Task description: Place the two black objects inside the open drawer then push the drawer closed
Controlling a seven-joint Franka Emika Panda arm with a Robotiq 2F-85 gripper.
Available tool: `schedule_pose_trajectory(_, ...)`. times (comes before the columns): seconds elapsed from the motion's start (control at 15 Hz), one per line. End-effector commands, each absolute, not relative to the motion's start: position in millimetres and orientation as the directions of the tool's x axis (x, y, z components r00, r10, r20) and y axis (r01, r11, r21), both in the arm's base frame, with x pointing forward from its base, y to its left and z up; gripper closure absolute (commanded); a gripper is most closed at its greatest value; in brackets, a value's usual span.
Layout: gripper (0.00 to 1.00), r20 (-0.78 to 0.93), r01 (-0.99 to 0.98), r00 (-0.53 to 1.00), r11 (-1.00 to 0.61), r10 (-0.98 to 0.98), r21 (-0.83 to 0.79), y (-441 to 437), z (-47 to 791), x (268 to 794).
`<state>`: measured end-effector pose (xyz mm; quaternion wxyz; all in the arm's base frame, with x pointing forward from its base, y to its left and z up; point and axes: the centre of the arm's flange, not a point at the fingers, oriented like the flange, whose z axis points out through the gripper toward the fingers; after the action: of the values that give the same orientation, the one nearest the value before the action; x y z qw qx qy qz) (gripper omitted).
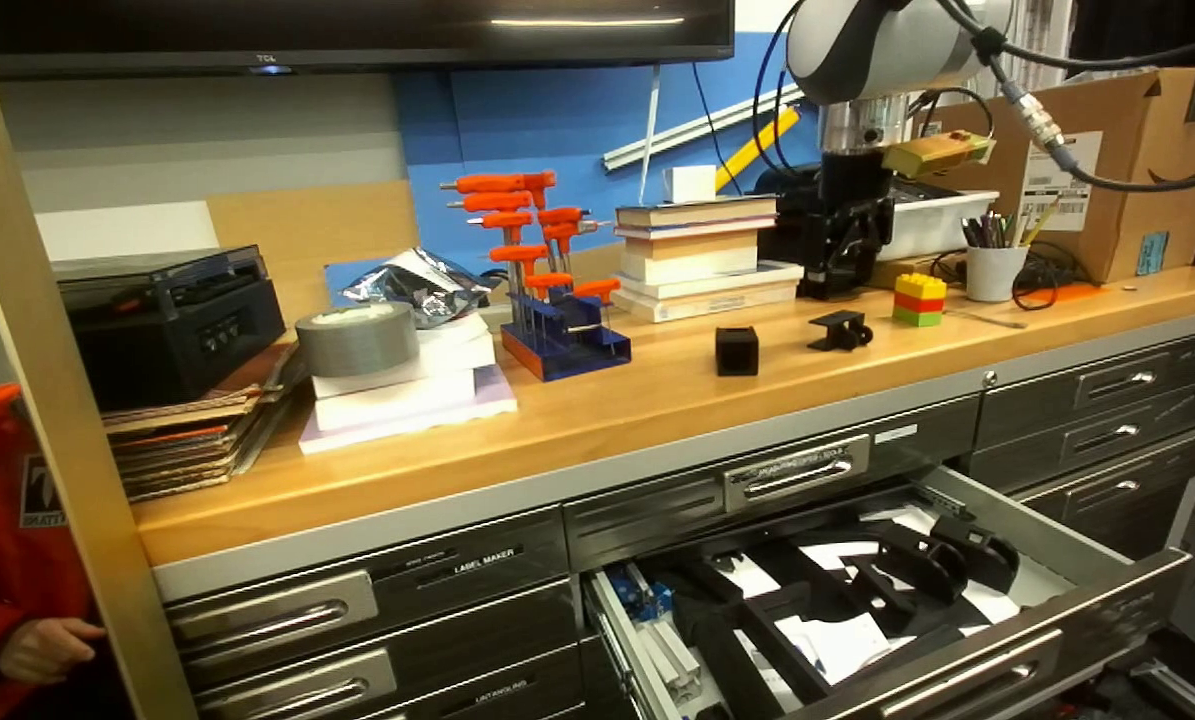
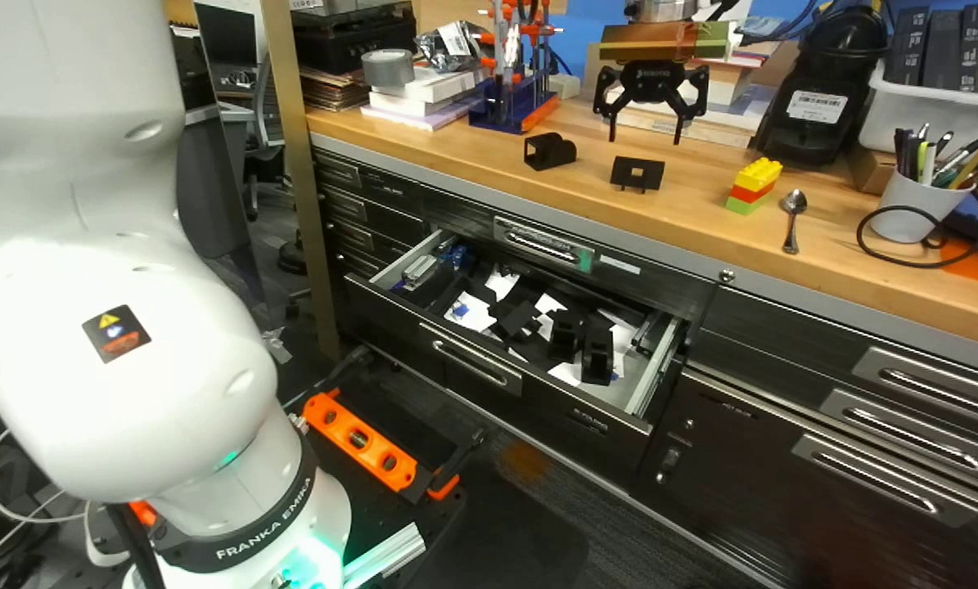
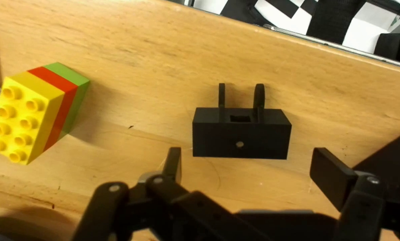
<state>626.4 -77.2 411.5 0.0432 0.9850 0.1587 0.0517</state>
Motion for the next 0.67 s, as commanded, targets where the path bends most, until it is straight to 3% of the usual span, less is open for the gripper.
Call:
schedule_pose_trajectory(0.0,0.0,0.071,0.334,0.939,-0.942,0.336,0.044,-83.3,400.7,647.1)
schedule_pose_trajectory(0.6,0.0,0.043,0.312,0.949,-0.95,0.312,0.02,-95.4,372.1,648.6)
